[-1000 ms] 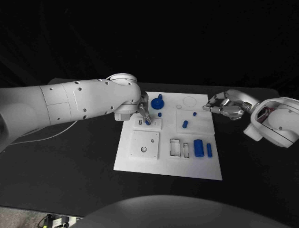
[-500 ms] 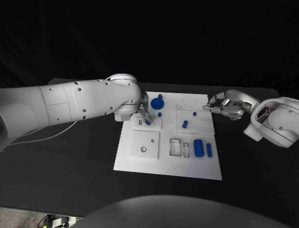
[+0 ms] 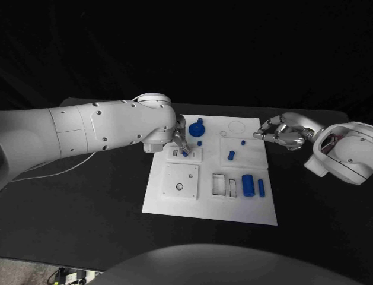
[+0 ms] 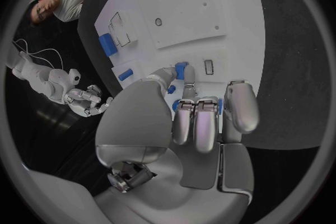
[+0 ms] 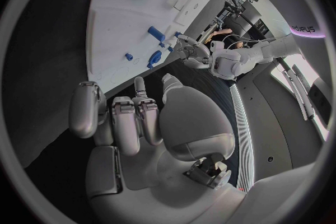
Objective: Assemble the parts on the task board
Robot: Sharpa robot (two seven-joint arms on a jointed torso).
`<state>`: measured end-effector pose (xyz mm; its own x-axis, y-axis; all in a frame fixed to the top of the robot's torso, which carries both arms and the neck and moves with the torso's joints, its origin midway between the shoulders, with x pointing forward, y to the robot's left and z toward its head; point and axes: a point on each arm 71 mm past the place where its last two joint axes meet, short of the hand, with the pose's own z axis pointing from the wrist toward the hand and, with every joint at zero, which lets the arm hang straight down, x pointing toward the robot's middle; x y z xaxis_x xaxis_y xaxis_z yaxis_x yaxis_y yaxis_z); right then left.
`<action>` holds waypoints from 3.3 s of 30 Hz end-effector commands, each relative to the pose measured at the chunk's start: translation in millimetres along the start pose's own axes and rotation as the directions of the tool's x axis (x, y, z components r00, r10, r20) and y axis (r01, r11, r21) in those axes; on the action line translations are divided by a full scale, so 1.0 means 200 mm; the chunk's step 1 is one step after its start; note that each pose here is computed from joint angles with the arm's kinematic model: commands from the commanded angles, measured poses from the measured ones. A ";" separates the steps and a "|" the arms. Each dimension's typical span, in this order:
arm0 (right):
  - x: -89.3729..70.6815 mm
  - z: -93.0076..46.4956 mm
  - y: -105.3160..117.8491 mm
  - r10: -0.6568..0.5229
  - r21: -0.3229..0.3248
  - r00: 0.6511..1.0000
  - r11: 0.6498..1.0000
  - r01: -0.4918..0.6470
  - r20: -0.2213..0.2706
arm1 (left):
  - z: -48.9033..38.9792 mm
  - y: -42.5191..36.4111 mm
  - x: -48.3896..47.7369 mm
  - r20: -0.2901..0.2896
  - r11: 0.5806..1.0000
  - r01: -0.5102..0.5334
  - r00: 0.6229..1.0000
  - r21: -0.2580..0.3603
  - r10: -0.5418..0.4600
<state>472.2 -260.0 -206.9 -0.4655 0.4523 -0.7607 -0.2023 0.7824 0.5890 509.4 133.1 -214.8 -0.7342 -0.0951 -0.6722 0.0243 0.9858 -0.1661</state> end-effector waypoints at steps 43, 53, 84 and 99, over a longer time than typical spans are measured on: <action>0.01 0.00 0.00 -0.004 0.002 1.000 1.000 0.004 -0.019 | 0.017 -0.012 0.022 -0.025 1.000 0.002 1.000 0.003 -0.002; 0.01 0.00 -0.01 -0.004 0.006 1.000 1.000 0.004 -0.020 | 0.018 -0.009 0.021 -0.026 1.000 0.009 1.000 0.004 -0.008; 0.01 -0.01 -0.01 -0.004 0.011 1.000 1.000 0.004 -0.031 | 0.044 -0.003 0.042 -0.028 0.997 -0.068 0.997 -0.021 0.067; 0.02 0.00 -0.01 -0.004 0.012 0.999 1.000 0.005 -0.036 | 0.045 0.007 0.044 -0.039 0.997 -0.076 0.996 -0.027 0.075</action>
<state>471.7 -260.9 -209.5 -0.4806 0.4452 -0.7556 -0.1927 0.7869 0.5862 511.7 130.9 -221.2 -0.7402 -0.0469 -0.6708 0.0497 0.9910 -0.1242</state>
